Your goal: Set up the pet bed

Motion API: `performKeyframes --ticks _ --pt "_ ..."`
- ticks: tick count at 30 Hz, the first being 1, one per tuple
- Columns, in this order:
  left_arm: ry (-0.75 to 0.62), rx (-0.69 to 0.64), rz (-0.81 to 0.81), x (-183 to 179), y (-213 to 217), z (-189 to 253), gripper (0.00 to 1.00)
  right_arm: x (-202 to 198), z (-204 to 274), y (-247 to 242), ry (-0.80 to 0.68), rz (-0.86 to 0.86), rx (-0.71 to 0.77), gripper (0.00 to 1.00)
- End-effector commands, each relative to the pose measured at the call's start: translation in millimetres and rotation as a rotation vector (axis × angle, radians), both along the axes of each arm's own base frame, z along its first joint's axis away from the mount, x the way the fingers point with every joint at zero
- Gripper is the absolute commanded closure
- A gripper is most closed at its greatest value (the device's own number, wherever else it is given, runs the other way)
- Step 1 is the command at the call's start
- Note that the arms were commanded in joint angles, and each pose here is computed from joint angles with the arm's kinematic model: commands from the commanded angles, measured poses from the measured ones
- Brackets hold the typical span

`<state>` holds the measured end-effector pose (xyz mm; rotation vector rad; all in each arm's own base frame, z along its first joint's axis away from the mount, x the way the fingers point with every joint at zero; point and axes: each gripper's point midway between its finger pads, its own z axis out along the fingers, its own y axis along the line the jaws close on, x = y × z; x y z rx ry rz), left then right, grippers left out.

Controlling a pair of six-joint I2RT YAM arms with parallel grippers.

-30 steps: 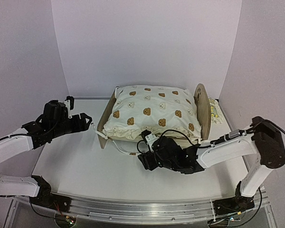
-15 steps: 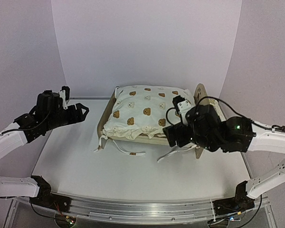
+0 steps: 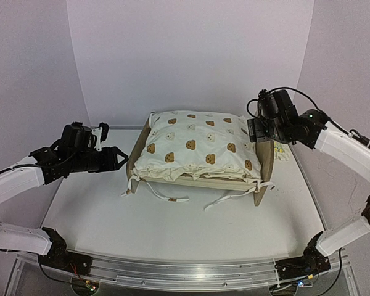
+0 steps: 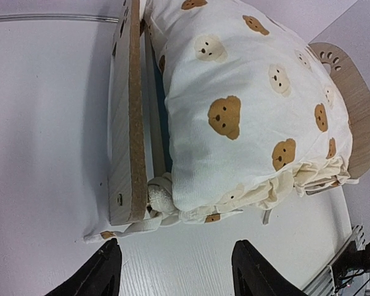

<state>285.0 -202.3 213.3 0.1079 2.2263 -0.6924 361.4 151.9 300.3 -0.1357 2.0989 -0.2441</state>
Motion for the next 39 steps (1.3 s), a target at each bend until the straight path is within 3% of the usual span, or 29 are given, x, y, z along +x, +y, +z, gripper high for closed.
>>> performKeyframes --ticks 1,8,19,29,39 --pt "0.027 -0.015 -0.074 -7.6 -11.6 -15.9 0.39 5.0 -25.4 -21.8 0.101 -0.050 0.040 0.16" --pt "0.052 -0.022 -0.104 -5.9 -20.5 -39.4 0.42 0.7 -48.7 -27.0 0.161 -0.062 0.072 0.29" --pt "0.017 0.094 0.040 26.7 -4.3 -68.8 0.45 -35.2 -77.8 -16.8 0.262 -0.013 0.251 0.65" --pt "-0.005 0.251 0.184 75.4 22.4 -88.8 0.48 -70.2 -101.0 43.7 0.413 0.126 0.551 0.70" --pt "-0.012 0.317 0.309 129.5 80.5 -93.5 0.49 -114.1 -131.6 136.0 0.520 0.312 0.553 0.67"
